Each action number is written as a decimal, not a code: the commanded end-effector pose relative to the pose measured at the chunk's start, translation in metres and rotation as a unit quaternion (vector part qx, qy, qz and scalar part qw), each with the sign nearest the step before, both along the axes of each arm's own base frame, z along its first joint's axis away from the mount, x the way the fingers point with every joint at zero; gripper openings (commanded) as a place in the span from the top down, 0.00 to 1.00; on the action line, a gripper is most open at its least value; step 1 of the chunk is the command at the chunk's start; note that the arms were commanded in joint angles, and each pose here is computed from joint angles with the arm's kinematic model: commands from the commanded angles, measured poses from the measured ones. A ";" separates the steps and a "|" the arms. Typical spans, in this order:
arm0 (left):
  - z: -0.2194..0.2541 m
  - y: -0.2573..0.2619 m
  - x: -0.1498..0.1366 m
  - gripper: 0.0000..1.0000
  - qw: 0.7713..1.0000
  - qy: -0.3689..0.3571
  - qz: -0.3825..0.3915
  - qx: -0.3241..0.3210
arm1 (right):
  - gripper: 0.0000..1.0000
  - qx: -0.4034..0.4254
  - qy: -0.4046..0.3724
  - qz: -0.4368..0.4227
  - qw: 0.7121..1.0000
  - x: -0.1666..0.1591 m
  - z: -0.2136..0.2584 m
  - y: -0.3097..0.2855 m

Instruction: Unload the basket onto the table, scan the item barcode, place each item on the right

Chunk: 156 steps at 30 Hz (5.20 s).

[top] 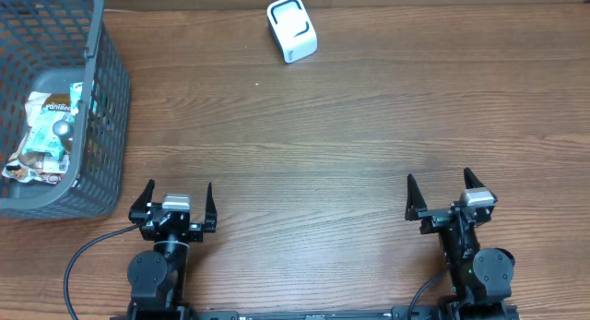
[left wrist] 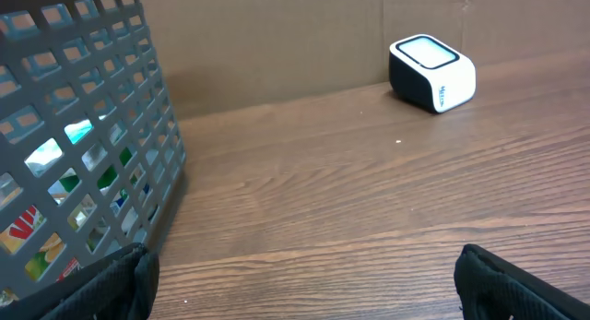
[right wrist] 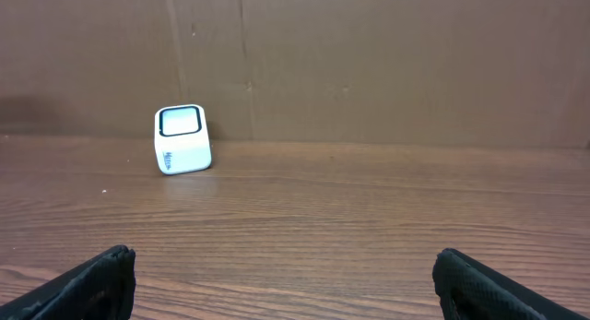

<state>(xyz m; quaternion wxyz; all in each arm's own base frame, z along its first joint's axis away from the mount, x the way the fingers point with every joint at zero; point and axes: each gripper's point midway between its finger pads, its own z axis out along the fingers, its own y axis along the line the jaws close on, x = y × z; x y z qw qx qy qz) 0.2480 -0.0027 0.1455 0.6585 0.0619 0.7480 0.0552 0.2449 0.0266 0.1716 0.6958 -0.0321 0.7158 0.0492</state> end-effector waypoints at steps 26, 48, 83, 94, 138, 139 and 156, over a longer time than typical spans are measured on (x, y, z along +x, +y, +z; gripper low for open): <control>-0.002 -0.003 0.000 0.00 1.000 0.001 -0.009 0.008 | 0.00 0.002 -0.001 0.003 1.000 0.000 -0.002 0.001; 0.214 -0.056 -0.065 0.01 0.956 -0.233 -0.173 -0.030 | 0.00 0.002 -0.001 0.003 1.000 0.000 -0.002 0.001; 0.220 -0.120 0.013 0.01 0.887 0.286 -0.318 -0.176 | 0.00 0.002 -0.001 0.003 1.000 0.000 -0.002 0.001; 0.167 -0.108 0.047 0.96 0.865 0.386 -0.239 -0.211 | 0.00 0.002 -0.001 0.003 1.000 0.000 -0.002 0.001; 0.215 0.135 0.116 0.07 0.938 0.148 0.275 -0.150 | 0.00 0.002 -0.001 0.003 1.000 0.000 -0.002 0.001; 0.215 0.146 0.113 0.07 0.936 0.146 0.282 -0.149 | 0.00 0.002 -0.001 0.003 1.000 0.000 -0.002 0.001; 0.105 0.249 0.114 0.10 0.906 0.291 0.269 -0.152 | 0.00 0.002 -0.001 0.003 1.000 0.000 -0.002 0.001</control>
